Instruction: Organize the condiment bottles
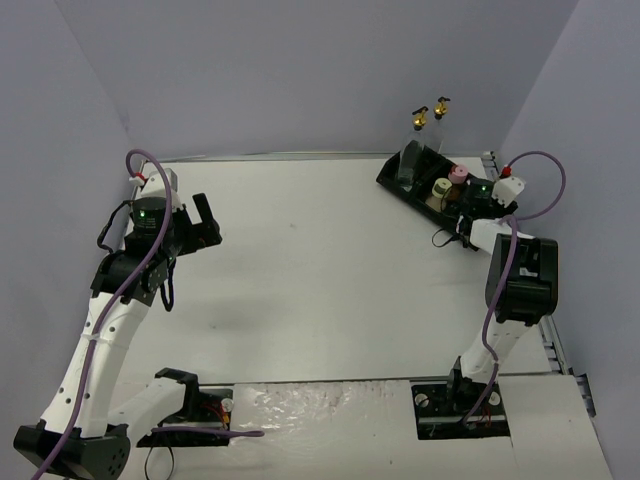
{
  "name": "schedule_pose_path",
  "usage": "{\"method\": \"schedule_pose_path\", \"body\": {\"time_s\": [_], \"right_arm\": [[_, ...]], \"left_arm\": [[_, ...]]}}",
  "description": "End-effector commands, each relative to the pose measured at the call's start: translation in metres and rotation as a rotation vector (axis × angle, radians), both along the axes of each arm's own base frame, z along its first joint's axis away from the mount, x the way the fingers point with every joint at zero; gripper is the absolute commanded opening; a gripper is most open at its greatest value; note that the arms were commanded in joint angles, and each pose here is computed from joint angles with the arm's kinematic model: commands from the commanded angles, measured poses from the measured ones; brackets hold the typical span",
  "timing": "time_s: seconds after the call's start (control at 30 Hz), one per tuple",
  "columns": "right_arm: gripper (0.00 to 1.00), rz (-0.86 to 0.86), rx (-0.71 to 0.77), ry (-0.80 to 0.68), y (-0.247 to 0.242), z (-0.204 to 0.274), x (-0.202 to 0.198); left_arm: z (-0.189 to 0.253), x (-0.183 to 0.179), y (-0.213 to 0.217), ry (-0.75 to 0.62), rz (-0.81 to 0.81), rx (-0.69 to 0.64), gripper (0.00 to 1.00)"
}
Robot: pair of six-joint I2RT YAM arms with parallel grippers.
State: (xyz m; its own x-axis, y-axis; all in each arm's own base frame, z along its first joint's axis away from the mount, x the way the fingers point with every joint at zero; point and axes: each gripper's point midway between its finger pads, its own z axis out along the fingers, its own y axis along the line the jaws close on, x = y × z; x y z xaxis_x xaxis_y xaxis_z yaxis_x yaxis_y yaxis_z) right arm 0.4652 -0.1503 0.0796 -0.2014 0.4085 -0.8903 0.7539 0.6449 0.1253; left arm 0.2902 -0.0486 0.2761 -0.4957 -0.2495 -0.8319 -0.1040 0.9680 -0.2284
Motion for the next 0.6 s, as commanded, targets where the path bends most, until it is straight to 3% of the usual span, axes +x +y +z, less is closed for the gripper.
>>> {"method": "schedule_pose_path", "body": {"time_s": [0.0,0.13,0.4,0.57], "right_arm": [[0.63,-0.052,-0.042,-0.109,-0.01,0.043,0.014],[0.74,-0.061,-0.038,-0.111,-0.011,0.046,0.013],[0.78,-0.078,-0.033,-0.122,-0.008,0.058,0.005],[0.86,-0.078,-0.032,-0.139,-0.003,0.071,-0.005]], "left_arm": [[0.022,0.012,-0.002,-0.089,0.0,-0.022,0.97],[0.022,0.011,-0.002,-0.091,-0.001,-0.022,0.97],[0.022,0.011,-0.002,-0.088,-0.003,-0.022,0.97],[0.021,0.011,-0.001,-0.087,-0.001,-0.019,0.97]]}}
